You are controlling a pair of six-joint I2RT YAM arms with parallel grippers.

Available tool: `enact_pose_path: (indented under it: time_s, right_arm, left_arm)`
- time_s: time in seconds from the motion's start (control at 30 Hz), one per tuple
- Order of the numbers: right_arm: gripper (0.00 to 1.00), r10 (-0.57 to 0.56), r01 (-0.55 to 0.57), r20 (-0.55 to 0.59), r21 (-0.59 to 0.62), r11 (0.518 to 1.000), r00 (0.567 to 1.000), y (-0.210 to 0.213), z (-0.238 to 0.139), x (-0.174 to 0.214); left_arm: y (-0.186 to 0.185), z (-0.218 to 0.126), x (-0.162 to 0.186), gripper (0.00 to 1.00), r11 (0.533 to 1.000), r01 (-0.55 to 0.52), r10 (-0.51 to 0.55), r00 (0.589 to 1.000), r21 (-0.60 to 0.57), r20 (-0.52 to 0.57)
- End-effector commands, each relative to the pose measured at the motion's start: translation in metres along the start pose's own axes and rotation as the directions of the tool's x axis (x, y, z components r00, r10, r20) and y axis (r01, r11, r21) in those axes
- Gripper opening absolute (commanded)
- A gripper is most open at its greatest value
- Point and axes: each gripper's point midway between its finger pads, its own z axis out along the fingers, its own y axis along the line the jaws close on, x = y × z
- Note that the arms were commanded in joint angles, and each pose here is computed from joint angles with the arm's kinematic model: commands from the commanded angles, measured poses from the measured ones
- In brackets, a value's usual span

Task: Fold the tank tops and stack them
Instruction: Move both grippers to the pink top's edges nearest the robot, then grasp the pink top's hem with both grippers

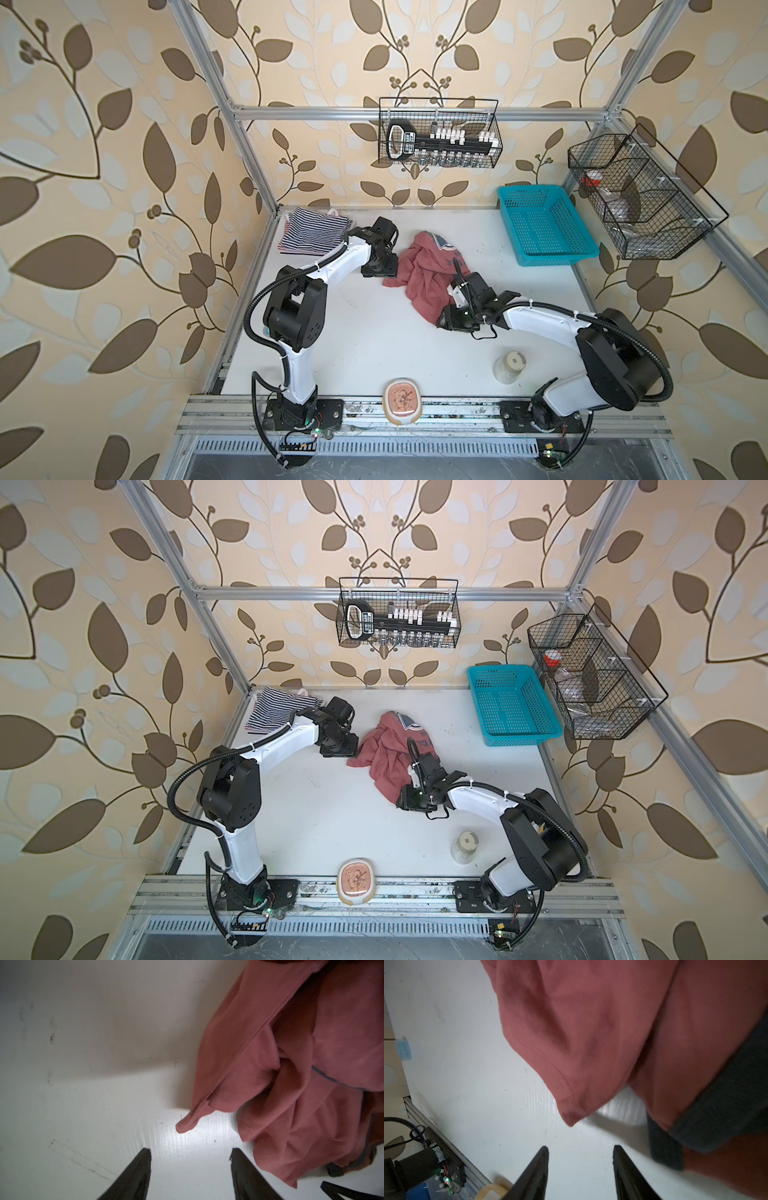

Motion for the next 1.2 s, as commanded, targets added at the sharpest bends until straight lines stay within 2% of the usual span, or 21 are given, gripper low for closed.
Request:
enact_pose_path:
  time_s: [0.0, 0.4, 0.5, 0.7, 0.9, 0.93, 1.17]
  right_arm:
    - [0.52, 0.028, -0.028, 0.017, -0.001, 1.0, 0.999, 0.0, 0.011, -0.005]
    - [0.53, 0.071, -0.071, -0.006, 0.003, 0.998, 0.997, -0.002, 0.03, -0.007]
    - [0.48, 0.069, -0.068, -0.017, 0.018, 0.998, 0.998, -0.004, 0.032, -0.005]
    - [0.25, 0.063, -0.061, -0.045, 0.055, 0.997, 0.997, -0.008, 0.037, 0.003]
    - [0.0, 0.057, -0.053, -0.047, 0.079, 0.995, 0.997, -0.012, 0.034, 0.004]
    - [0.0, 0.053, -0.05, -0.044, 0.08, 0.996, 0.998, -0.012, 0.033, 0.003]
    - [0.0, 0.008, -0.012, 0.04, 0.096, 0.995, 0.999, -0.005, 0.003, -0.014]
  left_arm:
    - [0.01, 0.016, 0.002, 0.62, 0.999, 0.022, -0.022, 1.0, -0.039, -0.011]
    - [0.018, 0.047, -0.004, 0.62, 0.997, 0.072, -0.073, 0.997, -0.034, -0.026]
    - [0.016, 0.054, -0.006, 0.54, 0.997, 0.075, -0.075, 0.997, -0.018, -0.029]
    - [0.016, 0.067, -0.004, 0.37, 0.996, 0.089, -0.089, 0.995, -0.004, -0.051]
    - [0.018, 0.065, -0.007, 0.03, 0.995, 0.102, -0.102, 0.994, 0.013, -0.043]
    - [0.018, 0.062, -0.009, 0.0, 0.994, 0.105, -0.104, 0.994, 0.016, -0.037]
    - [0.019, 0.022, -0.022, 0.0, 0.992, 0.116, -0.118, 0.993, 0.058, 0.028]
